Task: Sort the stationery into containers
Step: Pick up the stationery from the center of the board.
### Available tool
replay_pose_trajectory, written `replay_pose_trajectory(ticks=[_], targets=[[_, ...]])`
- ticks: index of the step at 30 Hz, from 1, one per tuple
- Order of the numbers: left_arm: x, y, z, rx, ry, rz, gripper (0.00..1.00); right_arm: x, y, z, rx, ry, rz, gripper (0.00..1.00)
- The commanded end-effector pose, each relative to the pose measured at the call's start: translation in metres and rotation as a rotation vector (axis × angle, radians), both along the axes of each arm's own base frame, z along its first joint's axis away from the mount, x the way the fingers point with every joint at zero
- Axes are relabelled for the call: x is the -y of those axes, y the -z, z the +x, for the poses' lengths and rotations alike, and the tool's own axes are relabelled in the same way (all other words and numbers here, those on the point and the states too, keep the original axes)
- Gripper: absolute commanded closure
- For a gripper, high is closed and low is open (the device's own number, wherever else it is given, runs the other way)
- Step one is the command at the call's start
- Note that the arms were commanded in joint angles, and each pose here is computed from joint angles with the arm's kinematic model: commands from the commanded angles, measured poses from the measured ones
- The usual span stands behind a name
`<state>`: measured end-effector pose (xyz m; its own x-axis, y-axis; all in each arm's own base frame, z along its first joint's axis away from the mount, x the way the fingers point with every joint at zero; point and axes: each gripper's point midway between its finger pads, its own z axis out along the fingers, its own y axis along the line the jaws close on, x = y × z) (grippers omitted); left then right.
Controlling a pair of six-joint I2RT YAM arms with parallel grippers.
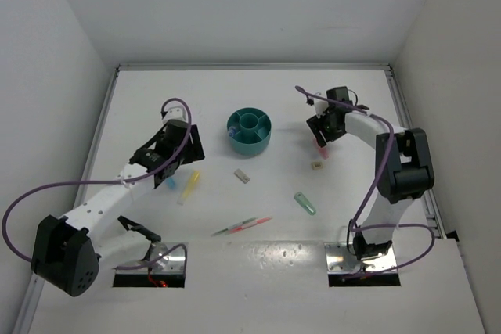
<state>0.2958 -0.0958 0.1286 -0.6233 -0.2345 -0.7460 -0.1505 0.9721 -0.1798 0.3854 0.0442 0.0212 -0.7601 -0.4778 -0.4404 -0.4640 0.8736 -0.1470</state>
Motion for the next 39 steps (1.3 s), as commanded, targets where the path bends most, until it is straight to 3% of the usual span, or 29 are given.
replay_pose_trajectory(ticks=[1,12,24,30,33,37,39], targets=[[-0.002,-0.020,0.008,0.078,0.005,-0.013,0.30,-0.009,-0.007,0.018,0.041,0.004,0.027,0.37],[-0.002,-0.021,0.006,0.085,0.017,-0.016,0.29,-0.025,0.014,0.021,-0.041,-0.014,0.079,0.38],[0.000,-0.021,0.005,0.083,0.024,-0.021,0.29,-0.028,0.040,-0.003,-0.180,-0.015,0.096,0.52],[0.000,-0.024,0.005,0.092,0.024,-0.025,0.29,-0.030,0.042,-0.010,-0.219,-0.017,0.125,0.64],[0.000,-0.024,0.005,0.092,0.024,-0.025,0.29,-0.035,0.031,-0.004,-0.189,-0.030,0.152,0.75],[-0.002,-0.024,0.005,0.094,0.017,-0.019,0.29,-0.058,-0.027,0.023,-0.043,-0.131,0.257,0.94],[-0.002,-0.024,0.005,0.094,0.017,-0.019,0.29,-0.072,-0.077,0.046,0.122,-0.201,0.318,0.99]])
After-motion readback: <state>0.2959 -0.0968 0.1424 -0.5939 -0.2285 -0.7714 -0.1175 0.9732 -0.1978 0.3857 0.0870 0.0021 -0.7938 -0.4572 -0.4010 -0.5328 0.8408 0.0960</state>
